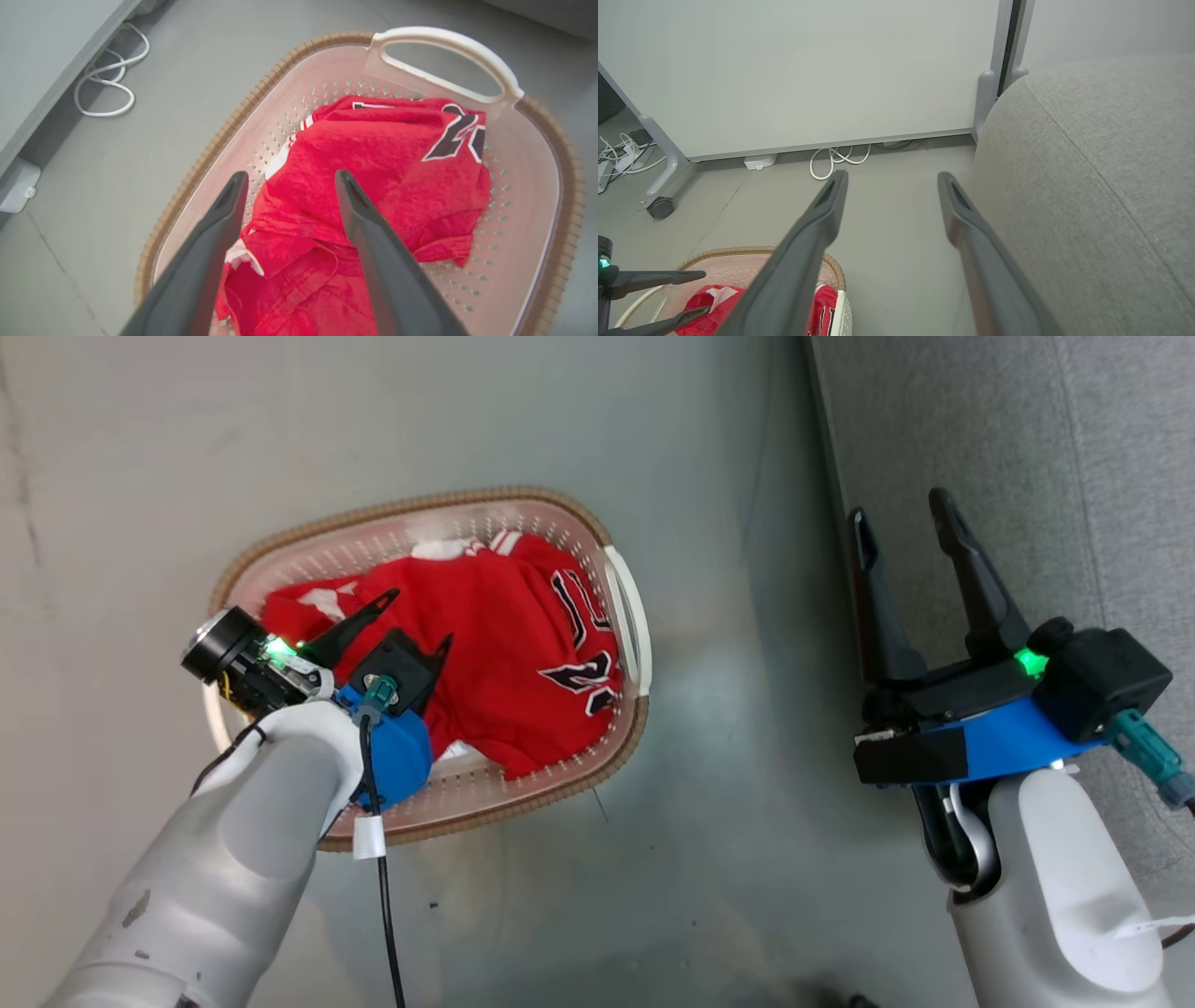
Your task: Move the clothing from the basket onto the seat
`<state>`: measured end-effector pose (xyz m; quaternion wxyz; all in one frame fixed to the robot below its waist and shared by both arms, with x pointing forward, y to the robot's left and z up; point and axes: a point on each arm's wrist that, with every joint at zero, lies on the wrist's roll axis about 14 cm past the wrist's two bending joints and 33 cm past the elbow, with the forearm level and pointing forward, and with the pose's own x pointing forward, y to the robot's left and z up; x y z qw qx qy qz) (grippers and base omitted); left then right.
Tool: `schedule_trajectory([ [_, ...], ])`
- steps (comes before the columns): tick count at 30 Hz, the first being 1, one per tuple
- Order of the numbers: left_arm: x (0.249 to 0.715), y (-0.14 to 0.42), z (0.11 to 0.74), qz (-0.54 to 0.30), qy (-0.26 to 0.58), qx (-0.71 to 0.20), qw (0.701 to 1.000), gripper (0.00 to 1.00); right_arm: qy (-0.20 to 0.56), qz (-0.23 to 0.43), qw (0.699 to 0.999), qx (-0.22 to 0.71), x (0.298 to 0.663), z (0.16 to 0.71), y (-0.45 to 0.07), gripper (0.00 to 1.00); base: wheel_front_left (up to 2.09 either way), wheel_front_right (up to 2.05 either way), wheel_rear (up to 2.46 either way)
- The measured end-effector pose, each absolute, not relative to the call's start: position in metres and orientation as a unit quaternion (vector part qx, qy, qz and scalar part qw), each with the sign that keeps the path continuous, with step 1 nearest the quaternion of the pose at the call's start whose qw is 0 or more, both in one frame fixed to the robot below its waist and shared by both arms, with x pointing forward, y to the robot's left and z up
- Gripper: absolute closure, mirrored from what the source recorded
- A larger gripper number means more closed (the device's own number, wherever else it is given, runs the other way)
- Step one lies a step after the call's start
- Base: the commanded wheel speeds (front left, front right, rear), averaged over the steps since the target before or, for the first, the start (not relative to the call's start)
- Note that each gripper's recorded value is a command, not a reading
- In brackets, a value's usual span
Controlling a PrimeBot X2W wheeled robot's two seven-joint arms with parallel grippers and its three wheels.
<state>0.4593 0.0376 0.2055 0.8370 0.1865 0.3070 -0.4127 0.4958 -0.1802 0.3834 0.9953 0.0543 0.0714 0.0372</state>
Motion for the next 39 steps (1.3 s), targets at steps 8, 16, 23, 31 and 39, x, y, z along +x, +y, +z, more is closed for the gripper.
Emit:
schedule_trajectory([
  [8, 0.434, 0.05, 0.145, -0.45, 0.387, 0.247, 0.767, 0.0, 0.098, 0.032, 0.994, 0.044, 0.504, 0.35, -0.186, 0.0, 0.0, 0.0, 0.0],
  [16, 0.41, 0.066, 0.101, -0.472, 0.451, 0.306, 0.693, 0.0, 0.116, 0.028, 0.992, 0.037, 0.509, 0.326, -0.191, 0.0, 0.0, 0.0, 0.0],
  [23, 0.407, 0.08, 0.075, -0.483, 0.477, 0.354, 0.644, 0.0, 0.125, 0.023, 0.991, 0.032, 0.51, 0.312, -0.197, 0.0, 0.0, 0.0, 0.0],
  [31, 0.408, 0.083, 0.05, -0.483, 0.503, 0.382, 0.606, 0.0, 0.135, 0.016, 0.99, 0.027, 0.509, 0.298, -0.204, 0.0, 0.0, 0.0, 0.0],
  [39, 0.398, 0.082, 0.039, -0.478, 0.53, 0.392, 0.581, 0.56, 0.134, 0.004, 0.991, 0.018, 0.509, 0.296, -0.214, 0.0, 0.0, 0.0, 0.0],
])
